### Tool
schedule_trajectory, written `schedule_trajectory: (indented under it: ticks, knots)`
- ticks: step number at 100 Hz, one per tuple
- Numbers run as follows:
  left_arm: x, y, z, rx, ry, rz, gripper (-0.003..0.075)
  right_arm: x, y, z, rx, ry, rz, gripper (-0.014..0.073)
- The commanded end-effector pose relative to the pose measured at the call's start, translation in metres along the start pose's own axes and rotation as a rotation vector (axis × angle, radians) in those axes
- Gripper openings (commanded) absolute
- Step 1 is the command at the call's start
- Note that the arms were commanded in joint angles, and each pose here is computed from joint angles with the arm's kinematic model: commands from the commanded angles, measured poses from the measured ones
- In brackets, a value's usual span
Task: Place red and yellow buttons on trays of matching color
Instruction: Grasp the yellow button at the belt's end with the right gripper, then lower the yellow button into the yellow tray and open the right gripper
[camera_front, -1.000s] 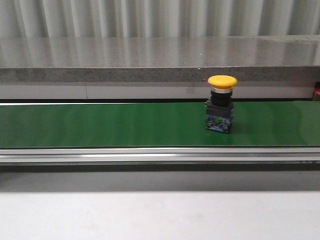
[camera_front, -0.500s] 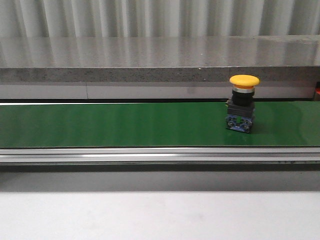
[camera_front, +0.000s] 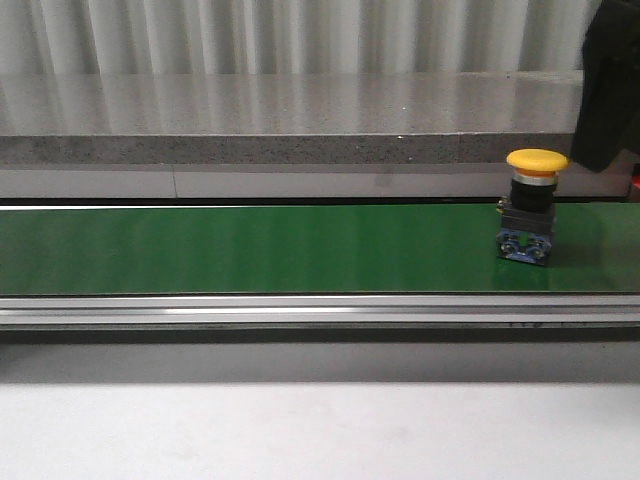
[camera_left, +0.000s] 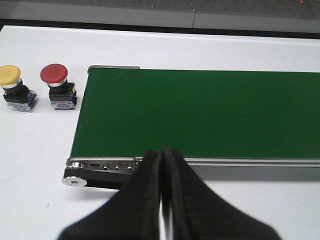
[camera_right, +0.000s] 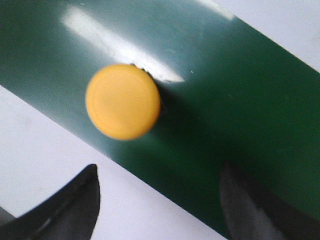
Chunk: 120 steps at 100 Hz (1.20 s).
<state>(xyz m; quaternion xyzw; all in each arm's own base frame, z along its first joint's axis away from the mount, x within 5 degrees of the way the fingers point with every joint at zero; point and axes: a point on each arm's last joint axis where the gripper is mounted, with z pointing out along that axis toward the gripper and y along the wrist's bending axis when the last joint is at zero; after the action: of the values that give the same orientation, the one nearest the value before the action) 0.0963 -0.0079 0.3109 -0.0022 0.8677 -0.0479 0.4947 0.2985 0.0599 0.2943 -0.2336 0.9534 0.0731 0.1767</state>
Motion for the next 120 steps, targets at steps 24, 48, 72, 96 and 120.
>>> schedule_trajectory:
  ticks: [24, 48, 72, 96, 120]
  knots:
    - [-0.014, -0.002, -0.004, 0.017, -0.092, -0.007, -0.002, -0.021, 0.001, 0.009, 0.028, -0.126, -0.026, 0.0468]
    - [-0.014, -0.002, -0.004, 0.017, -0.092, -0.007, -0.002, -0.021, 0.0, 0.015, 0.02, -0.105, 0.0, 0.0139]
    - [-0.014, -0.002, -0.004, 0.017, -0.092, -0.007, -0.002, -0.016, 0.001, 0.0, 0.023, -0.112, 0.09, 0.0092]
    - [-0.014, -0.002, -0.004, 0.017, -0.093, -0.007, -0.002, 0.006, -0.017, -0.056, 0.152, -0.217, 0.266, 0.0092]
    - [-0.014, -0.002, -0.004, 0.017, -0.093, -0.007, -0.002, 0.065, -0.057, -0.094, 0.282, -0.268, 0.538, 0.0092]
